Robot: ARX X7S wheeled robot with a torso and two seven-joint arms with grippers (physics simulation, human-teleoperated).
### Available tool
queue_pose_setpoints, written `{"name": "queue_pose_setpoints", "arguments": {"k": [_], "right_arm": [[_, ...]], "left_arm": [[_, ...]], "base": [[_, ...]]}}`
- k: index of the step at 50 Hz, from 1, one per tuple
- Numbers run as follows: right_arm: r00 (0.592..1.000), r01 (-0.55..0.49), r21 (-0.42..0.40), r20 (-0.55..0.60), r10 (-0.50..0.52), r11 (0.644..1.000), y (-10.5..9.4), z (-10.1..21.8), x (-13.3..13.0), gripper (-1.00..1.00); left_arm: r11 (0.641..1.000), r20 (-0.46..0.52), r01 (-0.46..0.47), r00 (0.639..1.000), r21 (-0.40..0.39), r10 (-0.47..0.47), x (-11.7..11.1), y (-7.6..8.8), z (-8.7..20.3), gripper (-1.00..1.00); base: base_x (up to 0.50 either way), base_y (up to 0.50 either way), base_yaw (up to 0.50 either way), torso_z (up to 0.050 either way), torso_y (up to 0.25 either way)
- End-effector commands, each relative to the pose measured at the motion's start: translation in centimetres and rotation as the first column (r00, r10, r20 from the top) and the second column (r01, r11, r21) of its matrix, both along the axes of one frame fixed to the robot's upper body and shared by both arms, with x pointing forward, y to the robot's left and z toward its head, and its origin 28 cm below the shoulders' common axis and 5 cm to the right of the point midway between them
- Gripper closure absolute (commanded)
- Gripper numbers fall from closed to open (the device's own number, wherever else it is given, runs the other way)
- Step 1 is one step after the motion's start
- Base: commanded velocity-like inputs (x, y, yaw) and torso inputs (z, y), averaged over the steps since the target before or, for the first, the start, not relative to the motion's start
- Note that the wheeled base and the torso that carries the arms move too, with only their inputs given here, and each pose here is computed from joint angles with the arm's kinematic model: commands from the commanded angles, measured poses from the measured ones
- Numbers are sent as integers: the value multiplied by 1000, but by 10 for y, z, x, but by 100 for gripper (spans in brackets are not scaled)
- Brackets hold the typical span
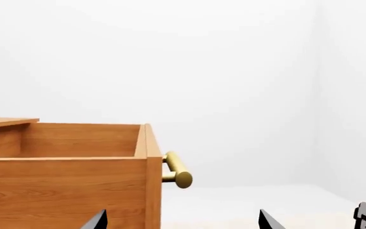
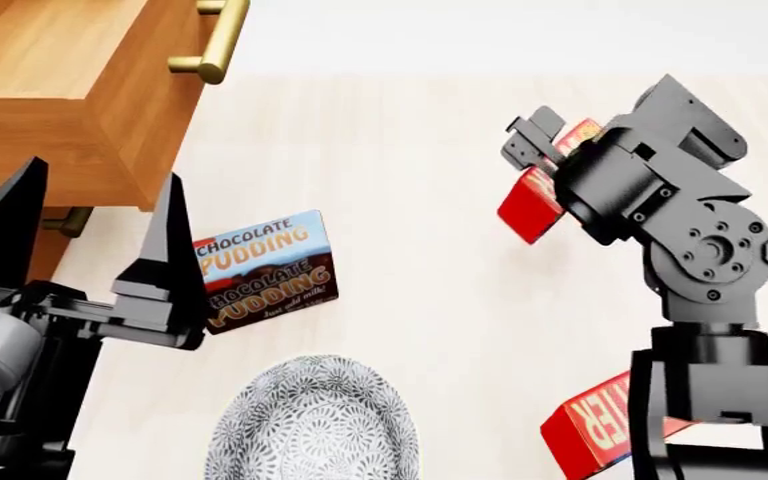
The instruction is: Put the butter at the front in the top drawer of the cabinet and close it.
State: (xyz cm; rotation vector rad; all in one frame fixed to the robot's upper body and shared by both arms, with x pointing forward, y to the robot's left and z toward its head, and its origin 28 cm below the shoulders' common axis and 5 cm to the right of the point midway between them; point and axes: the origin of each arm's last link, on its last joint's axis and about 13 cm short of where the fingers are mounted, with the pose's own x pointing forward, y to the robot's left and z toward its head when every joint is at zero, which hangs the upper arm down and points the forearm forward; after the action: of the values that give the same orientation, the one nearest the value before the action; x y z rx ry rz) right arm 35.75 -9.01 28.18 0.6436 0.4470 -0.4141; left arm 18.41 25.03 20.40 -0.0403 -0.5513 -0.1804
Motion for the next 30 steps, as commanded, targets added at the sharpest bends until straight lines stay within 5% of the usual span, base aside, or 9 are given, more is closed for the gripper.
{"name": "queue_pose_setpoints", "arguments": {"k": [1,30], "right_arm": [[990,-57,6,130,56,998,1,28,-22,100],[918,-179,-14,358,172,984,12,83,-66,100]], "left_arm": [[1000,1,-3,1000,10,3,-3,-2,2,-100],[1000,-4,1,1000,20,-1,-1,-4,3,-100]], "base": [[0,0,0,0,0],[0,0,0,0,1]]}}
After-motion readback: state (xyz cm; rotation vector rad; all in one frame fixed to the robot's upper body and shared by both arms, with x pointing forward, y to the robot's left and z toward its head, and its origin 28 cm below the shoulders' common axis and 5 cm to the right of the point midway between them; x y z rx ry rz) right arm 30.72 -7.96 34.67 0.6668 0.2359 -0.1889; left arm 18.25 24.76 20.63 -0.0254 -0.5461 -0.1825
